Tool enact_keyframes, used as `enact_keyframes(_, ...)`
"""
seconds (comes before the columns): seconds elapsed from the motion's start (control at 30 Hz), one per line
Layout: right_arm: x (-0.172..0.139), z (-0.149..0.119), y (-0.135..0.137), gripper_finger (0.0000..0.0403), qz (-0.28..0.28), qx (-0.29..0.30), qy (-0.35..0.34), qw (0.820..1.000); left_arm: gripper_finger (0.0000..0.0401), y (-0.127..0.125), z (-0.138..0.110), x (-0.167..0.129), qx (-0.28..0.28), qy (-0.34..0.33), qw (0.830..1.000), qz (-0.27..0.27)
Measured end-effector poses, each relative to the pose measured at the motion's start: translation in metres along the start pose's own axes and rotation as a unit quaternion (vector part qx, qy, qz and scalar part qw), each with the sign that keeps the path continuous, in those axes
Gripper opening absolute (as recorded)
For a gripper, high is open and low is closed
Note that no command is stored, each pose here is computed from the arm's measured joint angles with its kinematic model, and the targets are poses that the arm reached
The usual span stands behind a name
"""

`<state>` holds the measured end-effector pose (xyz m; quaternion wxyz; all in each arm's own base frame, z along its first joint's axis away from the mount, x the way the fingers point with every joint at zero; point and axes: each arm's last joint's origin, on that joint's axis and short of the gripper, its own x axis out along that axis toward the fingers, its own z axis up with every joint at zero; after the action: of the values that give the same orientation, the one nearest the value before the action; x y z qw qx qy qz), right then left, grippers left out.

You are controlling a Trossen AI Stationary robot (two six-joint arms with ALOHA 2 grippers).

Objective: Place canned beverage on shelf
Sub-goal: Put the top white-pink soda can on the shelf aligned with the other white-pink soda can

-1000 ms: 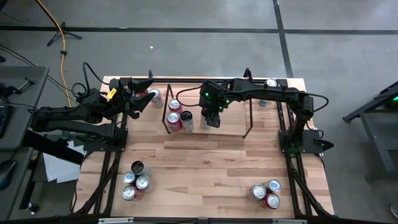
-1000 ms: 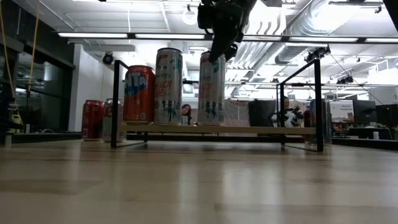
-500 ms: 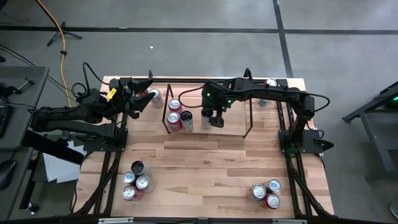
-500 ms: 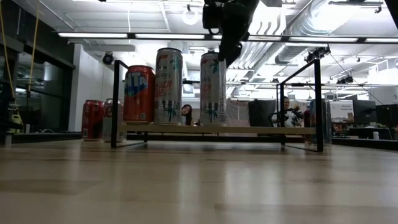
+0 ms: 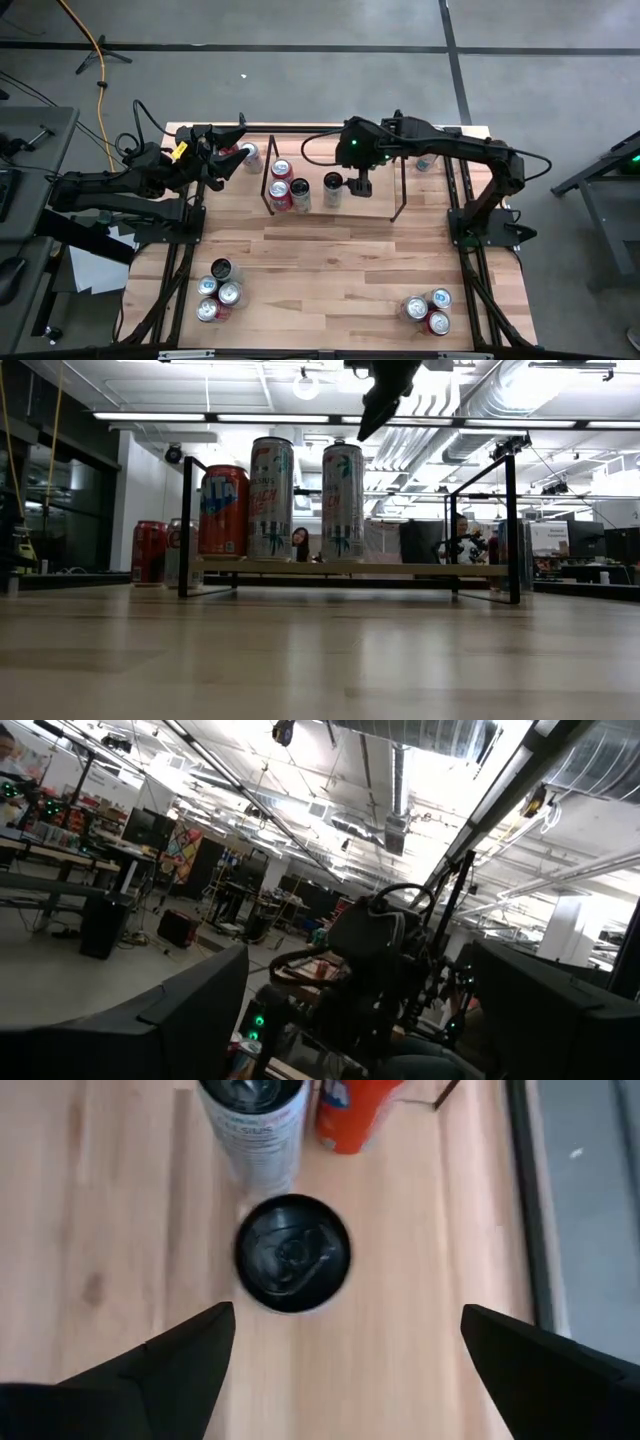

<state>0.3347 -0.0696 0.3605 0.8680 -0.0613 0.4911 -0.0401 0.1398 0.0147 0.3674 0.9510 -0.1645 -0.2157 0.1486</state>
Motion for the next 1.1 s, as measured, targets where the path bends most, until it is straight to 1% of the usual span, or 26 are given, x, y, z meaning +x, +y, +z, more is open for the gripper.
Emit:
enact_keyframes(0.13,-0.008,-0.001,0.000,0.0374,-0.007,-0.036,-0.010,0.999,0.0337,0.000,0.000,0.000,0.000,0.000,1.000,0.000)
enact_keyframes(0.2,-0.009,0.000,0.000,0.0374,0.024,-0.067,-0.023,0.997,0.0337,0.000,0.000,0.000,0.000,-0.001,1.000,0.000)
enact_keyframes(0.3,-0.007,-0.002,-0.001,0.0374,0.103,-0.119,-0.048,0.986,0.0337,0.000,0.000,0.000,0.000,-0.001,1.000,0.000)
enact_keyframes(0.33,-0.006,-0.001,-0.003,0.0374,0.118,-0.125,-0.055,0.984,0.0337,0.000,0.000,0.000,0.000,0.000,1.000,0.000)
enact_keyframes(0.4,0.001,-0.002,-0.007,0.0374,0.133,-0.125,-0.054,0.982,0.0337,0.000,0.000,0.000,0.000,-0.001,1.000,0.000)
enact_keyframes(0.5,0.012,-0.002,-0.015,0.0374,0.132,-0.136,-0.047,0.981,0.0337,0.000,0.000,0.000,0.000,-0.001,1.000,0.001)
enact_keyframes(0.67,0.027,0.000,-0.021,0.0374,0.137,-0.180,-0.052,0.973,0.0337,0.000,0.000,0.000,0.000,-0.001,1.000,0.001)
enact_keyframes(0.8,0.037,0.001,-0.023,0.0374,0.176,-0.199,-0.074,0.961,0.0337,0.000,0.000,0.000,0.000,-0.001,1.000,0.002)
enact_keyframes(0.9,0.041,0.001,-0.024,0.0374,0.174,-0.212,-0.076,0.959,0.0337,0.000,0.000,0.000,0.000,-0.002,1.000,0.008)
enact_keyframes(0.97,0.043,0.002,-0.026,0.0374,0.163,-0.224,-0.081,0.958,0.0337,0.001,0.000,0.000,0.000,-0.003,1.000,0.011)
enact_keyframes(1.1,0.044,0.002,-0.033,0.0374,0.153,-0.223,-0.084,0.959,0.0337,0.001,0.000,0.000,0.000,-0.004,1.000,0.014)
